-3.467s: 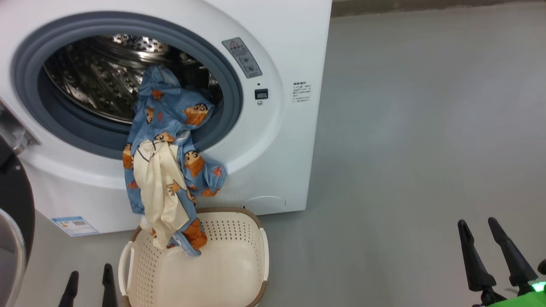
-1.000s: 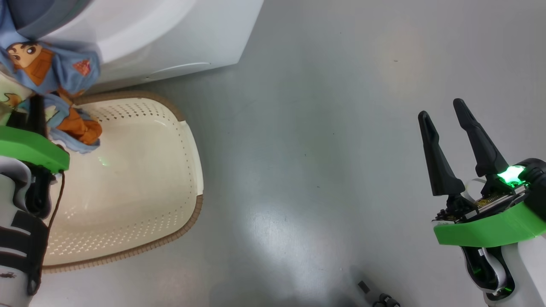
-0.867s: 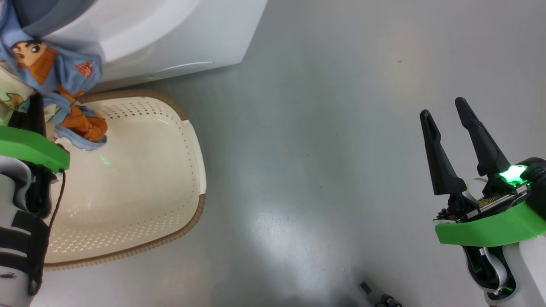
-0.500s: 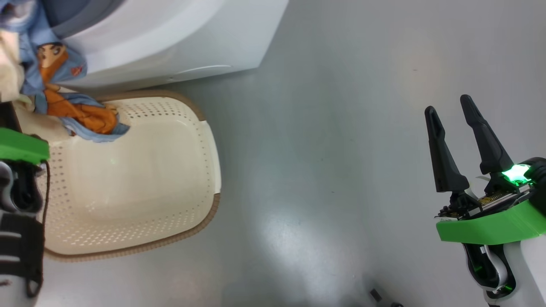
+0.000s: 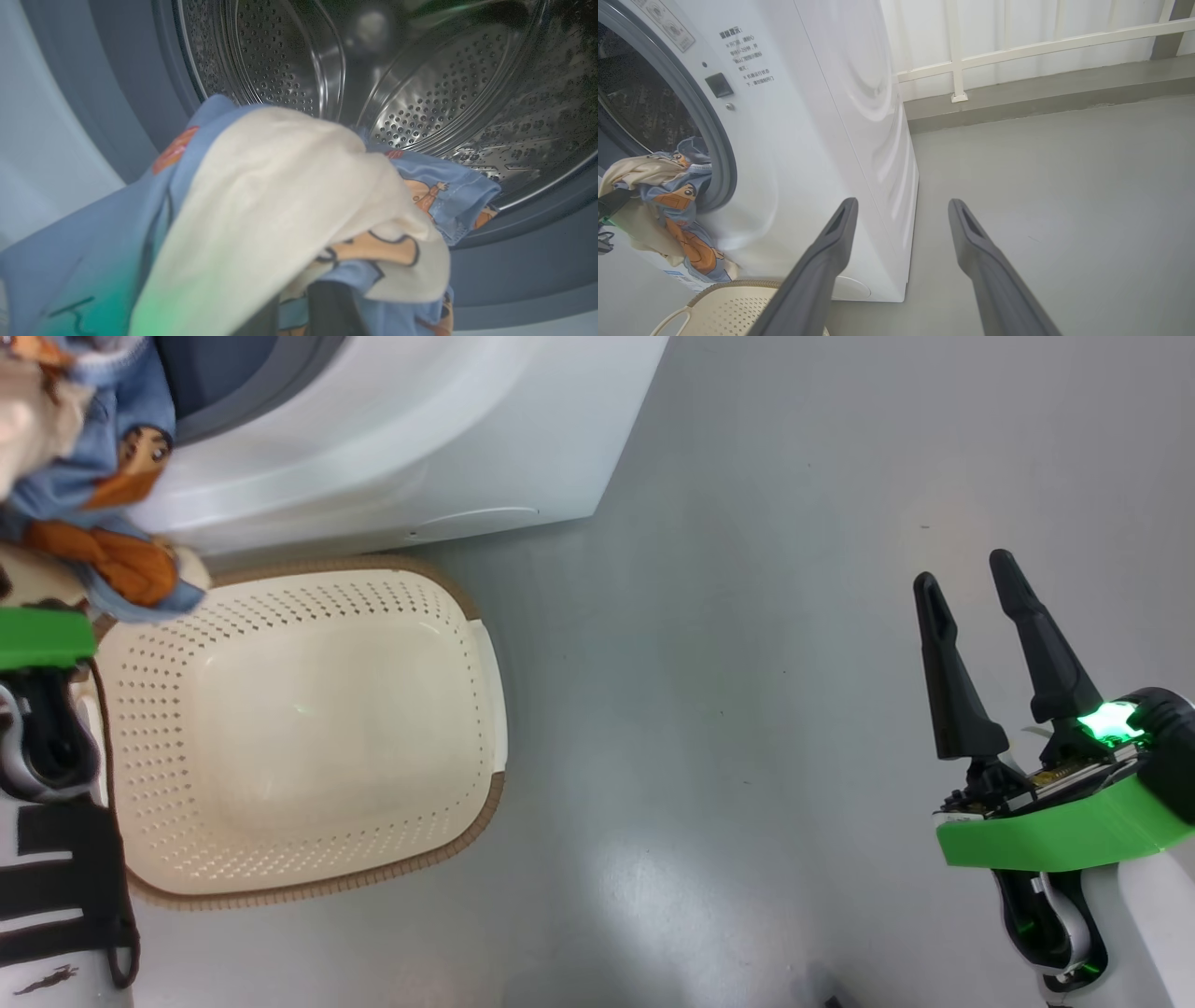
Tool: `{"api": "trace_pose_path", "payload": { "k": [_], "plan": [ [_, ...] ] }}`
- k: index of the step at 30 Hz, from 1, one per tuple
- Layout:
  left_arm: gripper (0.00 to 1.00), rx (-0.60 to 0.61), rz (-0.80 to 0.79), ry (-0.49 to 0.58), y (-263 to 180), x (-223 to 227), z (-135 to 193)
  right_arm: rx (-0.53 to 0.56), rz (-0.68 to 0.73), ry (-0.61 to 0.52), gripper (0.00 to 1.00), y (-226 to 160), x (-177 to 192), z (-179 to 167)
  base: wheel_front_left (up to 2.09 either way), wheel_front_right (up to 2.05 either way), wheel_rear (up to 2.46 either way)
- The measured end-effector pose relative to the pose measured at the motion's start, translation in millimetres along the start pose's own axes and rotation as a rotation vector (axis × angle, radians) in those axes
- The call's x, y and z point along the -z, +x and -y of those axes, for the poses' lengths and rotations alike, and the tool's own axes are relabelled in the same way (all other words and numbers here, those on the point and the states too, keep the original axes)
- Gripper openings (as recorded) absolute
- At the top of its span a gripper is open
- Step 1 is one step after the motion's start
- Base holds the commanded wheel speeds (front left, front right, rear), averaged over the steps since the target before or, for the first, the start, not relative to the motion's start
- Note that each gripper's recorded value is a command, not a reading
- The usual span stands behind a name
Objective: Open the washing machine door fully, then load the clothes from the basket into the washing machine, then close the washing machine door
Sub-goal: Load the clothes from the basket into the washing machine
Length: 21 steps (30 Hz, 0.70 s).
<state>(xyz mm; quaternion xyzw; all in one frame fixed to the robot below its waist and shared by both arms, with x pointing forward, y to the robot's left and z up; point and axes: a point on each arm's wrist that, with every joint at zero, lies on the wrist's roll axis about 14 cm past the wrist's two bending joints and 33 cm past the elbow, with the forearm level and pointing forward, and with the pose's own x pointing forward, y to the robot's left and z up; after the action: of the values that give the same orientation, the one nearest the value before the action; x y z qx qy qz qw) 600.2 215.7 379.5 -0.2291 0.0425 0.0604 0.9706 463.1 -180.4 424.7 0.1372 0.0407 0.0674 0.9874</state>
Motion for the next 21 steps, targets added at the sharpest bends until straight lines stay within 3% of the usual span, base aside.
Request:
{"api": "trace_pose_path", "payload": {
  "k": [8, 16, 21],
  "plan": [
    [0.0, 0.115, 0.091, 0.026, 4.8, -25.9, 44.6, 0.01, 0.012, 0.021, 1.0, -3.8, -3.8, -4.3, 0.0, 0.0, 0.0],
    [0.0, 0.222, 0.017, 0.072, 14.7, -3.9, 79.2, 0.031, 0.014, 0.039, 1.0, -7.6, -4.2, -2.6, 0.0, 0.0, 0.0],
    [0.0, 0.249, 0.029, 0.103, 38.2, -18.6, 89.7, 0.045, 0.013, 0.05, 1.0, -9.1, -3.1, -1.1, 0.0, 0.0, 0.0]
  ]
}}
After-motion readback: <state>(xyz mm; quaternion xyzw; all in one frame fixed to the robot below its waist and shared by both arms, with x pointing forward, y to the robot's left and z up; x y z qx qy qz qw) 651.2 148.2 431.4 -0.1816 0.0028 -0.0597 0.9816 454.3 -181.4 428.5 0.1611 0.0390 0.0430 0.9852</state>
